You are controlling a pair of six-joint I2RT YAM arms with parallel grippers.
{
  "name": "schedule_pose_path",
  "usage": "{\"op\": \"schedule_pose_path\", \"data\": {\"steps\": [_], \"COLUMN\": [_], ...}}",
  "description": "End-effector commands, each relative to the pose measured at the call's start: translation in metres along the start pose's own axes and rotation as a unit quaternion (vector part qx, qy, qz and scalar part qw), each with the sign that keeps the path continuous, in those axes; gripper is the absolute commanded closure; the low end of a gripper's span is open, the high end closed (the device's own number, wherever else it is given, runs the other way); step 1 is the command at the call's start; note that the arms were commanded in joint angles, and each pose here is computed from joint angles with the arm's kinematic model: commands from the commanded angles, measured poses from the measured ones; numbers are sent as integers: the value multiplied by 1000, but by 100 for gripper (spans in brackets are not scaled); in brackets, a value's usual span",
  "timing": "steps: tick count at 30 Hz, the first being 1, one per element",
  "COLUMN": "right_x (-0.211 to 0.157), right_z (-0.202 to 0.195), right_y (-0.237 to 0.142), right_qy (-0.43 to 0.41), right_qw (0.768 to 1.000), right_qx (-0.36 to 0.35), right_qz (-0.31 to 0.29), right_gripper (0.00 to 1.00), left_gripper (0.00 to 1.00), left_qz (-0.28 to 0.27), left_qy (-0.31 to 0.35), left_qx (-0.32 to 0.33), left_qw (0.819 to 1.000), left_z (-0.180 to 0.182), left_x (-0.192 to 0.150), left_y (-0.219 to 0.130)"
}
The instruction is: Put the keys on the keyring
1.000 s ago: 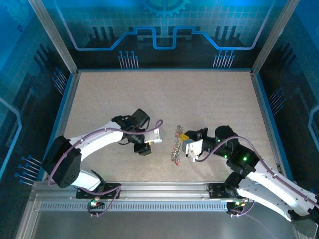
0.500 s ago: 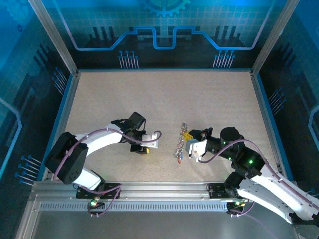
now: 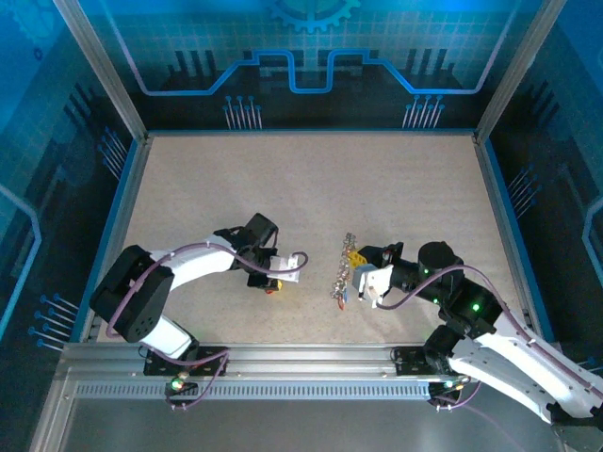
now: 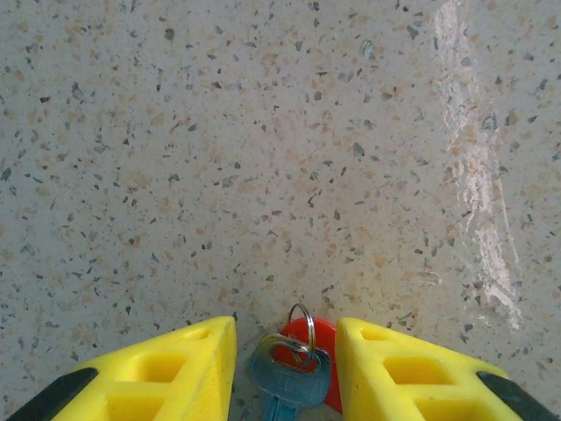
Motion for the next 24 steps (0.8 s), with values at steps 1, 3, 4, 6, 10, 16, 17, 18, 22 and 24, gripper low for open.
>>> {"op": "schedule_pose_path", "data": {"steps": [1, 3, 4, 6, 10, 16, 17, 18, 22, 24], "right_x": [18, 18, 18, 18, 17, 18, 18, 18, 18, 18], "right_z": [-13, -13, -14, -14, -12, -12, -12, -12, -12, -11], "right_y": [-10, -10, -11, -11, -11, -11, -11, -11, -11, -11], "right_qy": [-6, -6, -7, -6, -6, -6, -6, -6, -6, -6], "right_qw": [999, 999, 999, 999, 999, 999, 999, 999, 999, 999], "right_qx": [-26, -28, -30, -30, -28, -28, -28, -27, -26, -26], "right_qz": [-27, -30, -29, -29, -29, -30, -30, -31, -32, -31], "right_gripper": [100, 100, 100, 100, 100, 100, 100, 100, 100, 100], "left_gripper": [64, 65, 65, 65, 71, 77, 77, 77, 71, 71], "left_qz": [6, 7, 10, 13, 21, 28, 28, 29, 35, 38], "left_qy": [10, 10, 9, 10, 12, 14, 14, 14, 14, 14], "left_qx": [-13, -17, -21, -25, -21, -18, -18, -17, -5, 3], "left_qw": [1000, 1000, 1000, 1000, 999, 999, 999, 999, 999, 999], "left_z": [-7, -8, -9, -10, -8, -7, -7, -6, -3, 0], "left_x": [-3, -3, -5, -5, -8, -9, -9, -10, -11, -12], "left_y": [5, 7, 8, 9, 10, 9, 9, 9, 7, 6]}}
Point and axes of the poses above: each hand's point on the last joint's axis, 136 mm out from that joint toward the fingers, its own y axis out along the fingers, its own z axis along the line the jaws close on, x = y × z, the point moved 2 cm from there along -y, back along the fingers, and after that the axes turned 14 degrees about y, right-handed, at the moved point
